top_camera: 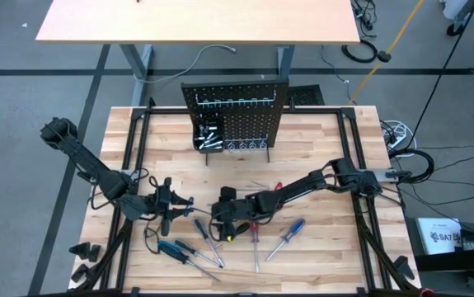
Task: Hang tools onto peg board
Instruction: Hang the pick tool on the pegboard
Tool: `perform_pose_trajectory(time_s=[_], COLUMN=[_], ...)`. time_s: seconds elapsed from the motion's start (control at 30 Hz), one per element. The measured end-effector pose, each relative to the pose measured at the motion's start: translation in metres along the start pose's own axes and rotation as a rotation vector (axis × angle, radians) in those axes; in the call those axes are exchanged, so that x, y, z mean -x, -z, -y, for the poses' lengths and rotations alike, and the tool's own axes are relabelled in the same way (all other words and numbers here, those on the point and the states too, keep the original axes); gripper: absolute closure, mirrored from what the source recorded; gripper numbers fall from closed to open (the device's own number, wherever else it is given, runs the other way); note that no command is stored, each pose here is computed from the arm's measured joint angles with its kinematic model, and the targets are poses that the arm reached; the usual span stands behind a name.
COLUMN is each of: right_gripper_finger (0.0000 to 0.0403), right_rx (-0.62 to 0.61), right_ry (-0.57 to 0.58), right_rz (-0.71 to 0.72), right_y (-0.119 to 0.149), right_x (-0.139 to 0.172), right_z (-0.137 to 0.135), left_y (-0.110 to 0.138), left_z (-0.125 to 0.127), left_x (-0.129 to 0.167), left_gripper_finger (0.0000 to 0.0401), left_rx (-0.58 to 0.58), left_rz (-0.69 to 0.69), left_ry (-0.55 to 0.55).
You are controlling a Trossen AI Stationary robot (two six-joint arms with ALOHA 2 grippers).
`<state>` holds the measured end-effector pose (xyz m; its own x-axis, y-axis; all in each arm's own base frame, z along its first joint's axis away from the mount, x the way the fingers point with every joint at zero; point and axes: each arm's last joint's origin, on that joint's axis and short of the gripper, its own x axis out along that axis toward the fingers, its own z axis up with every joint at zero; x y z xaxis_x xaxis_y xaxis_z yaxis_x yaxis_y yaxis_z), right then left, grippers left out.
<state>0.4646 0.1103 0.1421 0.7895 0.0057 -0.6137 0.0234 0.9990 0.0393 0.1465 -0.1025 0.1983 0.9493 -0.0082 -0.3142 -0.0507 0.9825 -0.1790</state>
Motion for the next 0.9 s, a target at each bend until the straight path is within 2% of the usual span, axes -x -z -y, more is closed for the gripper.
perform_pose_trajectory(time_s=[0.17,0.23,0.33,0.47,0.6,0.73,0.9], right_gripper_finger=[0.0156,0.0156,0.0156,0.0156,0.0156,0.0156,0.0156], right_rx=[0.033,0.047,-0.008,-0.065,-0.071,-0.061,-0.048], right_ry=[-0.013,-0.004,0.018,-0.027,-0.019,0.001,0.042], right_rz=[-0.02,-0.024,-0.001,0.121,0.091,0.13,0.075], right_y=[-0.007,-0.013,-0.02,-0.026,-0.018,-0.026,-0.006], right_x=[0.015,0.022,0.021,0.006,-0.013,-0.023,-0.045], right_z=[-0.005,0.0,0.016,0.026,0.026,0.025,0.03], left_y=[0.0,0.0,0.0,-0.001,-0.002,-0.002,-0.002], left_z=[0.0,0.0,0.0,-0.001,0.0,0.0,0.0], left_x=[0.0,0.0,0.0,0.0,0.0,0.0,0.0], left_gripper_finger=[0.0294,0.0294,0.0294,0.0294,0.0294,0.0294,0.0294], left_rx=[-0.023,-0.036,-0.038,-0.062,-0.097,-0.101,-0.079], left_rz=[0.002,0.002,0.004,0.013,0.025,0.026,0.025], left_ry=[0.001,0.001,-0.005,-0.023,-0.019,-0.02,-0.021])
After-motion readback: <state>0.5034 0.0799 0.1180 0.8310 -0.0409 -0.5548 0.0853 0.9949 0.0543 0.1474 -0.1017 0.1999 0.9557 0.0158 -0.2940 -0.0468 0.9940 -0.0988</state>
